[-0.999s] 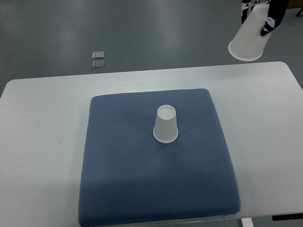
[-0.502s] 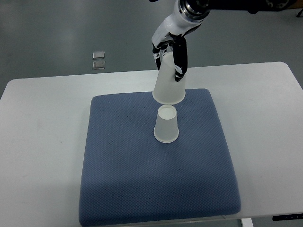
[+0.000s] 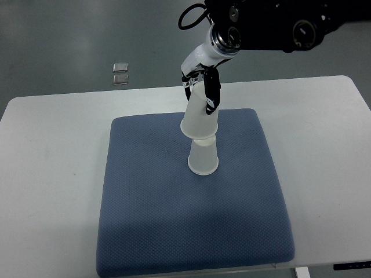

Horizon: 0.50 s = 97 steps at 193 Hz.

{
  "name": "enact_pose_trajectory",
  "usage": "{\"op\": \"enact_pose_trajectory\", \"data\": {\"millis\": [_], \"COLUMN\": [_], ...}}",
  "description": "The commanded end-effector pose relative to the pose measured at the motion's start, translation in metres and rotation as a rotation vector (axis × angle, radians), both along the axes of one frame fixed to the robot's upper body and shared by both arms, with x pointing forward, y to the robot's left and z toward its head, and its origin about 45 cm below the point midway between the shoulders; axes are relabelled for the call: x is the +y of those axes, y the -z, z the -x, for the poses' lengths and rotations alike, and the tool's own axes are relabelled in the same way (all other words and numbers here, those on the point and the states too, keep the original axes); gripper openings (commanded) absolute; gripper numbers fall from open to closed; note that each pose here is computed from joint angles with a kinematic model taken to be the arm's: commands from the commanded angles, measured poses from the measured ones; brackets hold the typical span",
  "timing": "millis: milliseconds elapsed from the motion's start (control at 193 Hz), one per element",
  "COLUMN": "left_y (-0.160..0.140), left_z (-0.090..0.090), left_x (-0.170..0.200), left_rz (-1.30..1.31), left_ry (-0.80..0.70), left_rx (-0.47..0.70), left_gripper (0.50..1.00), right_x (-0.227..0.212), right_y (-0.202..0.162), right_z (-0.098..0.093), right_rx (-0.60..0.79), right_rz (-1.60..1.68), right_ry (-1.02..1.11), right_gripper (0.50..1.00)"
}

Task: Stack paper cups
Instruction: 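Lower the held cup down over the cup on the pad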

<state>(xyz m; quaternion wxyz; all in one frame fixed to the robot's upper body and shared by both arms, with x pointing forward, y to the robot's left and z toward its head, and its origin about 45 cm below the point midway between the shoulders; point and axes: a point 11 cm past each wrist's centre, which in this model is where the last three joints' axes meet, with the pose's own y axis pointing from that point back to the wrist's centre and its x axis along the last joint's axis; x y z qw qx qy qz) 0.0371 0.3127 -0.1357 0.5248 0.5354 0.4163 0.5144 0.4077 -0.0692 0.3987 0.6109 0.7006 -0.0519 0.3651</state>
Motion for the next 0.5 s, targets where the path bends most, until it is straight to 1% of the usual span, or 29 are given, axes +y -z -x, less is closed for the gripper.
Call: {"op": "enact_pose_trajectory", "data": {"millis": [0, 497], "left_y": [0.000, 0.000], "left_z": [0.000, 0.000], "left_x": [0.000, 0.000], "left_rz": [-0.001, 0.001], "left_ry": [0.000, 0.000], "left_rx": [-0.001, -0.001], "left_gripper": [1.000, 1.000], "right_x": [-0.001, -0.006], "right_y": [0.005, 0.021], "right_z": [0.000, -0.001], "right_rx": [0.009, 0.029], "right_rz": [0.000, -0.010], "right_ry": [0.003, 0.016], "right_gripper": [0.605, 0.615]}}
